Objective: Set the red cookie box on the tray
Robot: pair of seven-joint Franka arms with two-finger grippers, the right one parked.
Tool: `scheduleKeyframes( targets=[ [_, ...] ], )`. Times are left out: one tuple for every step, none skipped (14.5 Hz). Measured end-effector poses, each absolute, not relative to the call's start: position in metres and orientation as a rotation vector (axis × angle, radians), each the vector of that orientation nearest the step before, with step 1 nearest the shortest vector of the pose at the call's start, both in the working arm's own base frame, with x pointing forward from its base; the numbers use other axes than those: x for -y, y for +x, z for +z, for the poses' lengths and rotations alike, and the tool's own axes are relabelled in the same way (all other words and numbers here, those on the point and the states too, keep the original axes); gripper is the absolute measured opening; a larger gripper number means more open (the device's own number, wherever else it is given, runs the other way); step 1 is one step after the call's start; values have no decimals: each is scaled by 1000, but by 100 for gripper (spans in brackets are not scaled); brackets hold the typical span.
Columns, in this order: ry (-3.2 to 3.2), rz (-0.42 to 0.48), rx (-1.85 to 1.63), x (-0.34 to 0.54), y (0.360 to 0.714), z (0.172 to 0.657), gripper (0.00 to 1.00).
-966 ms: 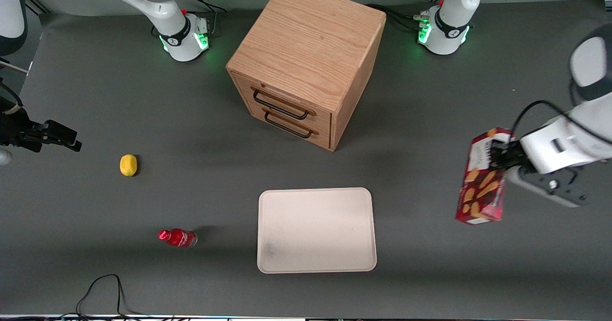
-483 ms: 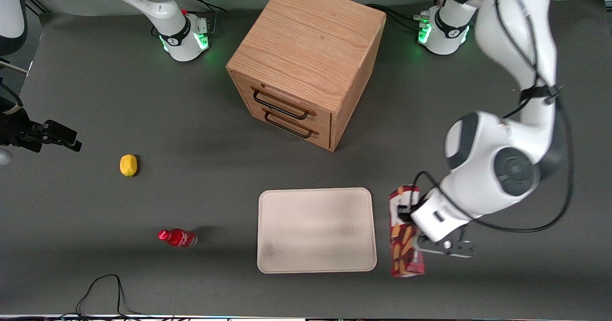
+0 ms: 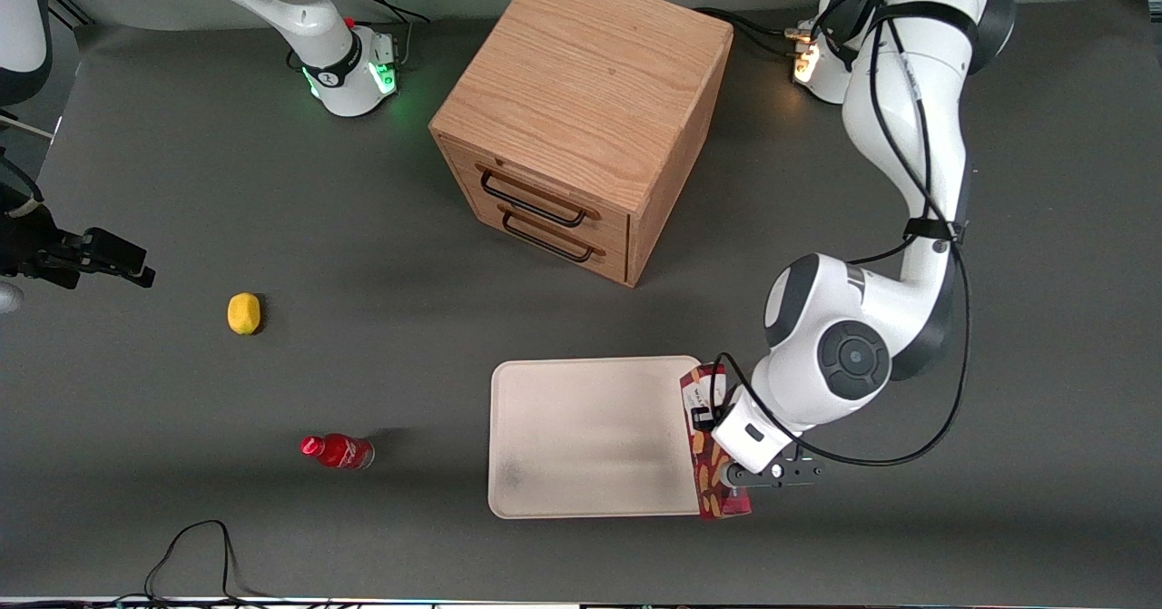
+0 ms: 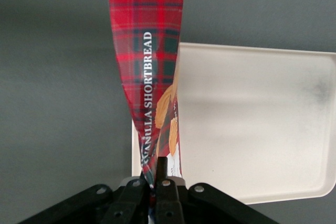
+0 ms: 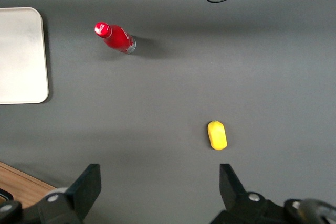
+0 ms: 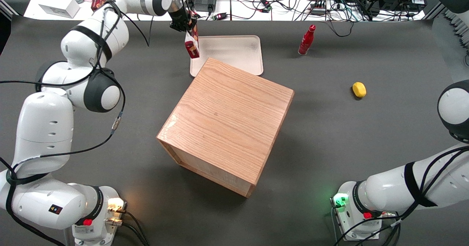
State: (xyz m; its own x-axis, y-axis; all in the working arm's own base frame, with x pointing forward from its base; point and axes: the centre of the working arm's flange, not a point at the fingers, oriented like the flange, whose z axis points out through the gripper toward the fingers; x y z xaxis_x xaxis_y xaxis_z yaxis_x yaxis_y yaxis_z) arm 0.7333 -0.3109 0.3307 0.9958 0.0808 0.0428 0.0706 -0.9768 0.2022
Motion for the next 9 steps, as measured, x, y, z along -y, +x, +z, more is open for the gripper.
scheduleKeyframes(
  targets=[
    [2936, 59, -117, 315, 732, 322, 4],
    [2937, 43, -114, 320, 730, 313, 4],
    [2939, 33, -108, 327, 727, 303, 4],
    [2942, 24, -102, 333, 725, 294, 4],
    [2945, 15, -98, 338, 723, 285, 4],
    [2947, 9, -96, 340, 722, 277, 4],
    [2949, 2, -96, 340, 721, 272, 4],
    [2951, -3, -97, 340, 721, 267, 4],
    [2953, -2, -99, 339, 722, 264, 4]
  ],
)
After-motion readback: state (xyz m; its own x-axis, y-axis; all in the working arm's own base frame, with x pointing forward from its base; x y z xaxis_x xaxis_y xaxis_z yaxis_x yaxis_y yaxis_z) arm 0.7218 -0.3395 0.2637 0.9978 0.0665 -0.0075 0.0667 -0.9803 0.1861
